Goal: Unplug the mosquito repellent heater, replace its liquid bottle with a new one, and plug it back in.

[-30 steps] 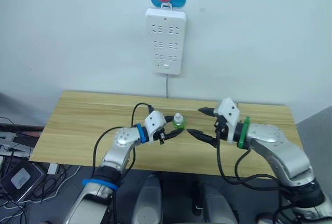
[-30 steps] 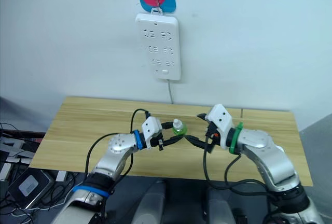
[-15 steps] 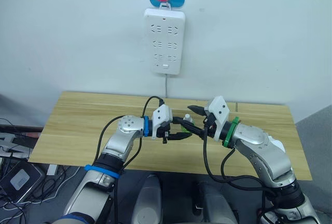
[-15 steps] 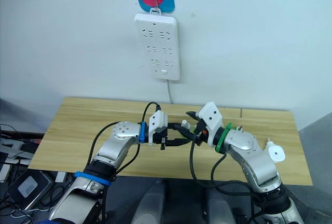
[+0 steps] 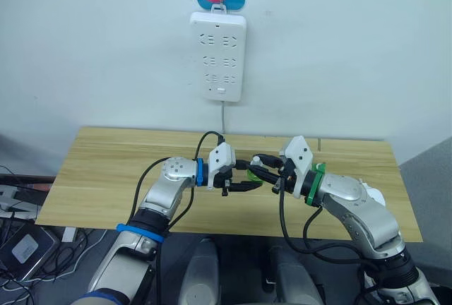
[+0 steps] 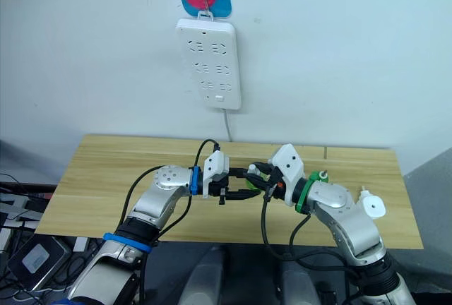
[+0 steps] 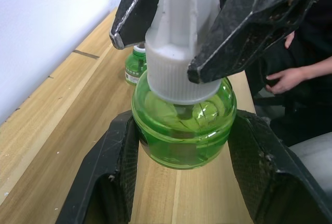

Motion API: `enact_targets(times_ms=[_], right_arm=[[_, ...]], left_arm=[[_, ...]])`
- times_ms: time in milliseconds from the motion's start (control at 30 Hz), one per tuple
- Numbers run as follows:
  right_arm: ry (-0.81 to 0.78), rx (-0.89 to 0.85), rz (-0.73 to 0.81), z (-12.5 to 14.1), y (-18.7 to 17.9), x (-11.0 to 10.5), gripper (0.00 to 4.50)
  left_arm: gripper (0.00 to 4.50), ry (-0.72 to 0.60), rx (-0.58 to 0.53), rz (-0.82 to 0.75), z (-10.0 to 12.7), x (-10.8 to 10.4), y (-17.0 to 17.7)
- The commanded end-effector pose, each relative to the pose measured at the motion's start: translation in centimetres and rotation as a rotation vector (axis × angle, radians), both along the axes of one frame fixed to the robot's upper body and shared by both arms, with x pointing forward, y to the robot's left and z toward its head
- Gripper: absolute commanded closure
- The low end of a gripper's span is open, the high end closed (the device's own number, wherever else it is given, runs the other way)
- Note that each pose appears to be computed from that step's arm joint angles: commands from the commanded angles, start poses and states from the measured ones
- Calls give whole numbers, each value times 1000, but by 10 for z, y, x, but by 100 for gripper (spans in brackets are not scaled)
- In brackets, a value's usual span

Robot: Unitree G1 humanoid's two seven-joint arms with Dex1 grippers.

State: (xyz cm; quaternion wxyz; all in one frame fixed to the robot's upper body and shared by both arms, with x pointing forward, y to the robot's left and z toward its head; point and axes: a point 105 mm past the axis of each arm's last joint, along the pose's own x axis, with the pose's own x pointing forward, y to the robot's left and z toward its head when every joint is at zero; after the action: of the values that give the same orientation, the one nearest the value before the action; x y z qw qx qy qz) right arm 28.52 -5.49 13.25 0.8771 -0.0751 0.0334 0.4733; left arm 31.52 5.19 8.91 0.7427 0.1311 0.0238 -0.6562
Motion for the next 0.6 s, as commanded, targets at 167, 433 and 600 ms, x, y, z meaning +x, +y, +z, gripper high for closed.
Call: enact_targets(times_ms=[167, 433, 600], right_arm=[[-52, -9, 128, 18, -3, -4, 349], [-63, -196, 634, 33, -8, -15, 349], [-89, -207, 658, 40, -7, -2, 349]], left_arm=[[232, -82, -10, -141, 15, -15, -9], [232, -220, 117, -498, 15, -31, -4], [232, -222, 135, -506, 13, -26, 1]])
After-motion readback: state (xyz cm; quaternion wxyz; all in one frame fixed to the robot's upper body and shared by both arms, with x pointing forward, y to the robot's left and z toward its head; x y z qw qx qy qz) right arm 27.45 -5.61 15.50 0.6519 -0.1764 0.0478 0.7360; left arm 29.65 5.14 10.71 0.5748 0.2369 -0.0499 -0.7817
